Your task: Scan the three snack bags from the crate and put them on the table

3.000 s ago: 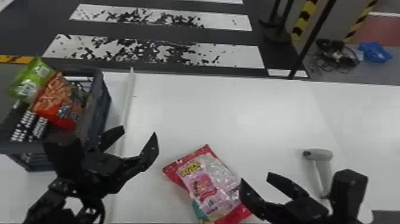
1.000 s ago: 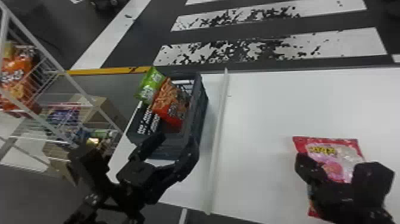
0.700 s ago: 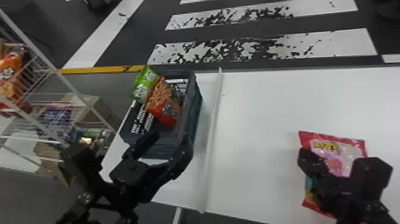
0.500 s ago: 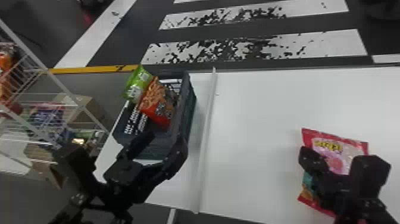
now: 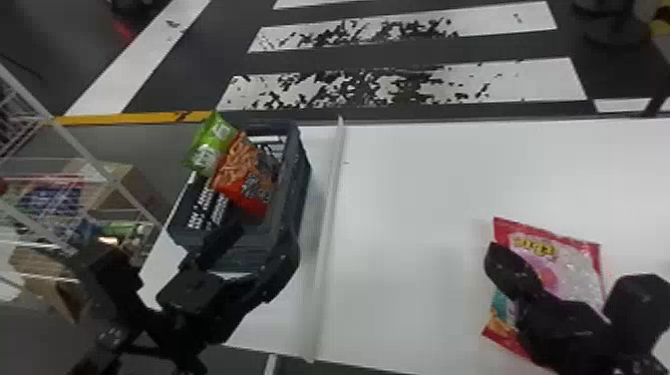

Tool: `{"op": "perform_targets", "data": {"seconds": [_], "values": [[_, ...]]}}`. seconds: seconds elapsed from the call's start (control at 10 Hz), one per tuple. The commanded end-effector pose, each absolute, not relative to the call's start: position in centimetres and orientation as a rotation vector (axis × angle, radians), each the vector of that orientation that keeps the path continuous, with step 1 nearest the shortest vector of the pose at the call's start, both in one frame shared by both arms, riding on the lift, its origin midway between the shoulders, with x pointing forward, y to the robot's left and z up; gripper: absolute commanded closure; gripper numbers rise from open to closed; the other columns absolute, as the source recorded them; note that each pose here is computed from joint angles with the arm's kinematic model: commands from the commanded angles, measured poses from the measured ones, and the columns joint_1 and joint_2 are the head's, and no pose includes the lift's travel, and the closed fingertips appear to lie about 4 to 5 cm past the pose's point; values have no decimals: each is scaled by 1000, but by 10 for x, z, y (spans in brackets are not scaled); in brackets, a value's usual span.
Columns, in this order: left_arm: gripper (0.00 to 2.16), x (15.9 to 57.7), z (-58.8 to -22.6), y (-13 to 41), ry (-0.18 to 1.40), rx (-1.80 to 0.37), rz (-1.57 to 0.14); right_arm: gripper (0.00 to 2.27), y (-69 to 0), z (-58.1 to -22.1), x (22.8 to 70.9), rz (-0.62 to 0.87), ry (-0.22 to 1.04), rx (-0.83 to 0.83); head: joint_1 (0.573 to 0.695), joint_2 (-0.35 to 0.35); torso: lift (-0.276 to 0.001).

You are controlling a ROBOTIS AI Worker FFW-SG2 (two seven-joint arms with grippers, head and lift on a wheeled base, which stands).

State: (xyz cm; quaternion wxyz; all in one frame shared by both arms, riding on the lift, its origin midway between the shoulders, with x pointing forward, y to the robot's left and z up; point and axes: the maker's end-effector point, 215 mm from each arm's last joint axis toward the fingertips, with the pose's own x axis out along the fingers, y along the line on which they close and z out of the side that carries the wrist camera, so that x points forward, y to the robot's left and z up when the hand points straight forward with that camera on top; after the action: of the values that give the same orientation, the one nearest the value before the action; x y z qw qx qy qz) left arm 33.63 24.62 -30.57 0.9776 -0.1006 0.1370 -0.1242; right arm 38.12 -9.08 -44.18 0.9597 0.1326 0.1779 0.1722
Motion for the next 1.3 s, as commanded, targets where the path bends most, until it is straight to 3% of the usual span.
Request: {"op": "perform_targets", "data": {"seconds": [0.0,0.7,1.0,1.2], "values": [[29,337,-306,246,274,-209,-249,2219,-100,-432,379,335,343,254,695,246,-94],[33,366,-317,211,259,-199,-217,2223,-139,-483,382,223,356,87,695,152,-94],[33,370,-315,200,228,-199,-230,2223,-122,-500,364,261,390,61,695,105,-94],[33,371,-315,202,217,-198,-227,2223,-110,-514,352,299,400,37,695,122,-94]]}}
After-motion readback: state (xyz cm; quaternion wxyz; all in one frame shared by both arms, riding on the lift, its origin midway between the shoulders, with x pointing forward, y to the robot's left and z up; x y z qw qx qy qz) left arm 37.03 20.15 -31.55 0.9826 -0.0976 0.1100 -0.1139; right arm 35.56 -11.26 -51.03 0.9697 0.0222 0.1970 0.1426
